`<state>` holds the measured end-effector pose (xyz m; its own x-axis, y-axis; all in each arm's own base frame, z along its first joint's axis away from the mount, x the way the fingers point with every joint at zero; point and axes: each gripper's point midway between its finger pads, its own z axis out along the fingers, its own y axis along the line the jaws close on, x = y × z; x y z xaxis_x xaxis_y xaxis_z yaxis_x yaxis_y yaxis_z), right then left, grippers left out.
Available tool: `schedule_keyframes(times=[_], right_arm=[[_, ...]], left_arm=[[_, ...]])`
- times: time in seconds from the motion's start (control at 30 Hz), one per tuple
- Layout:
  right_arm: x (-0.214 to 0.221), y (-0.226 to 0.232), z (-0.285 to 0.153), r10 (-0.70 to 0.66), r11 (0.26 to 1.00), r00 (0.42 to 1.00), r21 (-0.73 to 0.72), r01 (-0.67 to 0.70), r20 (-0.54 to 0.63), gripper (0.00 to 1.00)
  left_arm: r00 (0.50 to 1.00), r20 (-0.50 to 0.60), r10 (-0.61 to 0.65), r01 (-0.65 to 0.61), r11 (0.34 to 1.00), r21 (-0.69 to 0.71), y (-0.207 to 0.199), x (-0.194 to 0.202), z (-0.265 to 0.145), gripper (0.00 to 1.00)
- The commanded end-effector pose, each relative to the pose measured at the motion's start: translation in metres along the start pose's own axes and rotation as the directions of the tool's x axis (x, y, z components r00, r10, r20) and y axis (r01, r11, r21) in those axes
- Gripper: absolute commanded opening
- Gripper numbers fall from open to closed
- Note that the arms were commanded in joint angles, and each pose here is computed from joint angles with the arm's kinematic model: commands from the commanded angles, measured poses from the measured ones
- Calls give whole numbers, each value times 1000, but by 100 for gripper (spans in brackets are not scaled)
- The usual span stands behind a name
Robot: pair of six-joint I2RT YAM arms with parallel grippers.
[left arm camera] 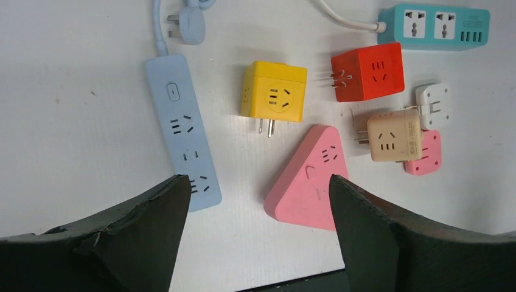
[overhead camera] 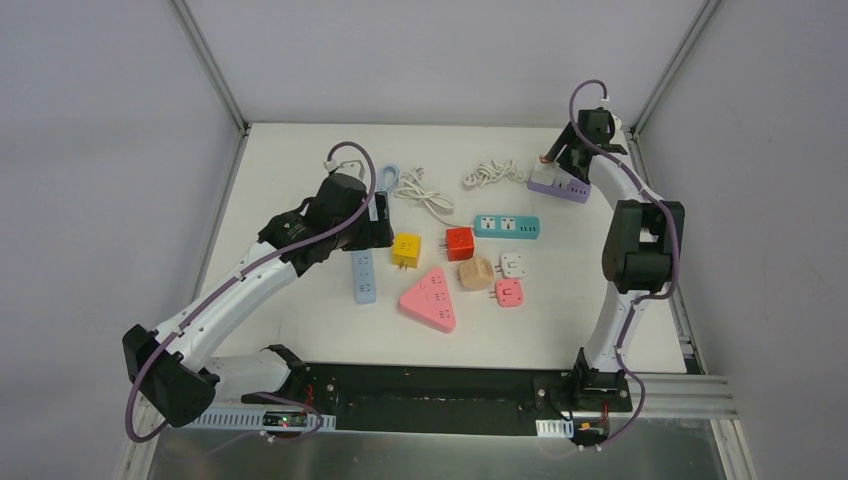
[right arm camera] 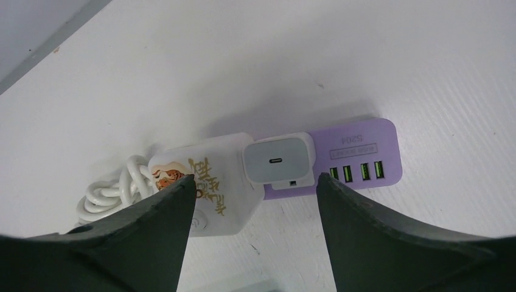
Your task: Pull the plug off the socket
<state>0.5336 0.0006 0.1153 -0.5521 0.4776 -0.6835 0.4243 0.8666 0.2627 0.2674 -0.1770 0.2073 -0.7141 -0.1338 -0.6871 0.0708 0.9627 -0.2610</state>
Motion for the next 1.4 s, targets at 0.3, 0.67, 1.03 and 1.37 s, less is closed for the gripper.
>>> schedule_keyframes(times=[0.3,0.67,1.03,1.37], right_arm=[[-18,16,-9,22,990,1000,-142,-20,7,80],[8,31,-3,-29,995,999,-93,26,-23,88],[20,39,12,-126,992,992,24,126,1,70],[44,77,-26,-219,973,976,-75,219,11,47]], left_arm=[[999,19,41,-40,999,-20,8,-3,-1,85],[999,-5,40,-40,999,-17,5,0,4,85],[999,-15,34,-34,999,-34,12,9,3,85],[1000,7,20,-20,1000,-20,12,8,1,85]])
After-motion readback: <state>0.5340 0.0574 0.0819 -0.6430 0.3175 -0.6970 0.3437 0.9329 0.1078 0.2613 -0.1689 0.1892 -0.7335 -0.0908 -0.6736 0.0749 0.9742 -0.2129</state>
